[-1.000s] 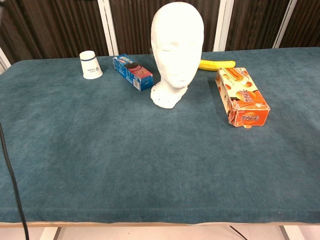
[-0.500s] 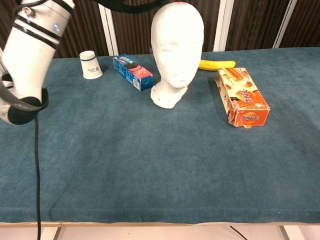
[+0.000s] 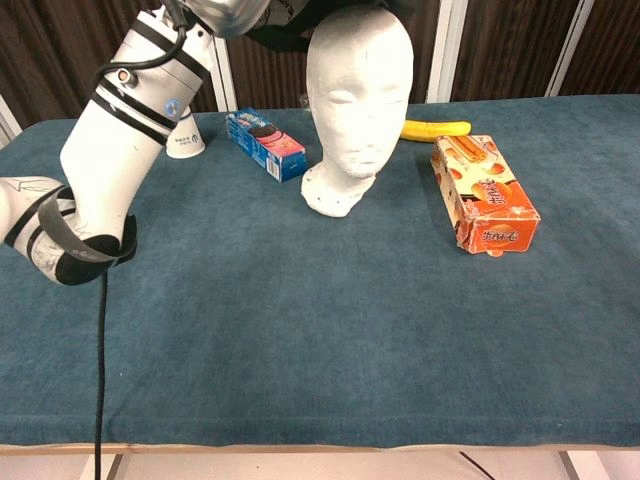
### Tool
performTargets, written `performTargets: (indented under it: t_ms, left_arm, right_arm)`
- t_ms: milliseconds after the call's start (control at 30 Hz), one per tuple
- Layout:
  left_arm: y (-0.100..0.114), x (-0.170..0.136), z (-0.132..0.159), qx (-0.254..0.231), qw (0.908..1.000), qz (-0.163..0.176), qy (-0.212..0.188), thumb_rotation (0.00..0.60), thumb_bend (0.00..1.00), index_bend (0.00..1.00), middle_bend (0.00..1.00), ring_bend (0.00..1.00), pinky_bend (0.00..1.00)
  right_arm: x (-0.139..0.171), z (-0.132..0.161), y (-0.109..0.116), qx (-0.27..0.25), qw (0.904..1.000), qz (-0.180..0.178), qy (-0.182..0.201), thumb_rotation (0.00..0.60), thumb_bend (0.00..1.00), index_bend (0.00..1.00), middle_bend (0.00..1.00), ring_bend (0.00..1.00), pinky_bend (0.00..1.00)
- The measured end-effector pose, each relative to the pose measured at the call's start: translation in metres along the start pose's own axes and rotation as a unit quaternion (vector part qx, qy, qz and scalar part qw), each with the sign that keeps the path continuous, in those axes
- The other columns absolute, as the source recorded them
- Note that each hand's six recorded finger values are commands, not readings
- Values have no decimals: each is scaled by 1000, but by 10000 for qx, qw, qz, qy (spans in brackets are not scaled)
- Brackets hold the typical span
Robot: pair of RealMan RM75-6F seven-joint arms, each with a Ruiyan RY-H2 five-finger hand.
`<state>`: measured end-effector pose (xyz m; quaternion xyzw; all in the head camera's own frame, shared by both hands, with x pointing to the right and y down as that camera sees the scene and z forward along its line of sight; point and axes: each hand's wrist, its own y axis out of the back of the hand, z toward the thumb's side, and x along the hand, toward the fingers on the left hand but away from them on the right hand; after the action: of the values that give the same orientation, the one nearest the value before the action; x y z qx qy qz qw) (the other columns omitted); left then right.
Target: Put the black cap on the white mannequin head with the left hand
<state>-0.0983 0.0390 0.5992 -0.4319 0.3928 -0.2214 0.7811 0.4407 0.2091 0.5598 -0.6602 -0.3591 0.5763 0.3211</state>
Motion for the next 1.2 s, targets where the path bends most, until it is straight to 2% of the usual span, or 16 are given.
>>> performTargets:
  t_ms: [167,633,733,933,1067,1200]
  left_arm:
    - [-2,-9,8,17,9999,-86,-148,600,601,736,773,648,376]
    - [2,-33,27,-22,9984,-24,-564,600,593,736,774,652,377]
    - [0,-36,29,-2,9981,-73,-617,600,560,722,761,650,375]
    - [-11,-51,33,-77,9970,-449,-633,600,432,550,613,560,347]
    - [-17,-58,35,-179,9959,-660,-585,600,394,395,461,435,323]
    - [-18,-59,35,-279,9958,-714,-499,600,365,259,322,315,297]
  right_arm:
    - [2,-1,3,-45,10000,-40,14,600,149,0,0,0,107]
    - [2,-1,6,-87,9999,-113,-3,600,149,0,0,0,113]
    - [2,-2,6,-101,9999,-117,-11,600,149,0,0,0,113]
    - [3,-2,7,-97,9999,-118,-1,600,149,0,0,0,113]
    - [3,-2,5,-90,9999,-90,15,600,149,0,0,0,113]
    - [3,-2,6,-97,9999,-100,7,600,149,0,0,0,113]
